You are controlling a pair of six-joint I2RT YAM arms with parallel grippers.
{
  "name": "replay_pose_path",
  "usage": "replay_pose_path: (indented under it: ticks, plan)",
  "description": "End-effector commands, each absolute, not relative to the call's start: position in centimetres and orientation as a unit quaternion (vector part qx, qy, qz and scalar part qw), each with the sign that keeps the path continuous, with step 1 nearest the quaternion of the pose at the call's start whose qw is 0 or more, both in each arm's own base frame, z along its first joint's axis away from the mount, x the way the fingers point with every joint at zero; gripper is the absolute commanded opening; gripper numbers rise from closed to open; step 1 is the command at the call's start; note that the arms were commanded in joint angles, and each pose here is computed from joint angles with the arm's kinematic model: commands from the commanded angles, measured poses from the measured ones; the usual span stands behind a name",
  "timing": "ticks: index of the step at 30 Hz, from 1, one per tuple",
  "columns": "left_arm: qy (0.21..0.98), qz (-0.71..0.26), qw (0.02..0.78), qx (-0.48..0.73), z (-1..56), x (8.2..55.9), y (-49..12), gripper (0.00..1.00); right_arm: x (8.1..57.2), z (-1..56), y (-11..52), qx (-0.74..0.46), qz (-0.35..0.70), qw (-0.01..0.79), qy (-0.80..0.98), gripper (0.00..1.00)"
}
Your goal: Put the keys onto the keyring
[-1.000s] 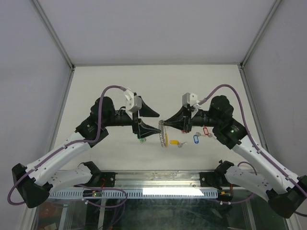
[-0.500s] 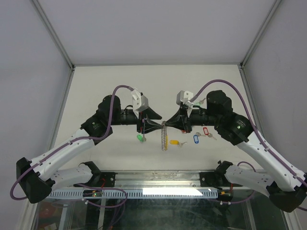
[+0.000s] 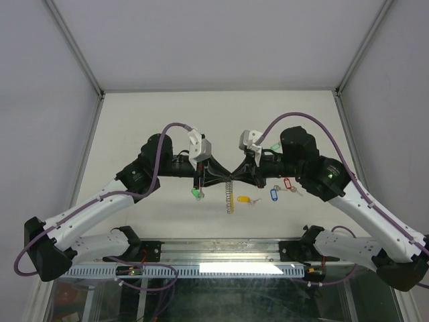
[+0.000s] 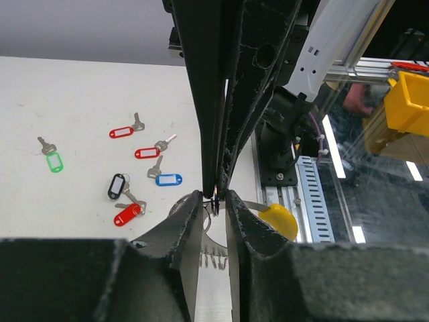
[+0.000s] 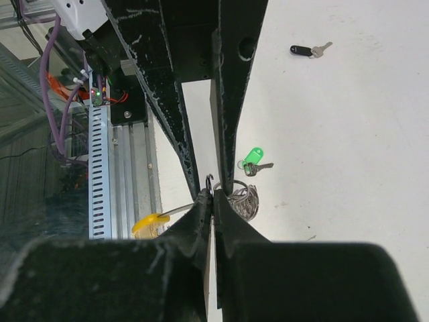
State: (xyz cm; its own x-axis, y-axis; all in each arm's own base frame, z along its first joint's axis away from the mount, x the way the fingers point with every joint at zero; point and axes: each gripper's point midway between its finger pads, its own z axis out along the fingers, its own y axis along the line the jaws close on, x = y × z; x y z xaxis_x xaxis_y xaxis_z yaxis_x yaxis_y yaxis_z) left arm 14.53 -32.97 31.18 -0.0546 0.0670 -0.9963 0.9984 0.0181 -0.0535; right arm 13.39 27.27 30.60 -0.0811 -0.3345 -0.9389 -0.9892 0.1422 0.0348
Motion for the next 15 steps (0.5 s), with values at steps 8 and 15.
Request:
replay_pose_path:
  ticks: [8, 15]
  plan:
    - [0.500, -0.494, 0.483, 0.522, 33.02, 13.94, -33.84, 0.00, 12.88, 33.93, 27.82, -0.533, 0.398, 0.461, 0.587, 0.00]
    - [0.490, -0.499, 0.482, 0.529, 33.23, 13.32, -33.62, 0.00, 12.65, 34.06, 27.73, -0.534, 0.401, 0.465, 0.581, 0.00]
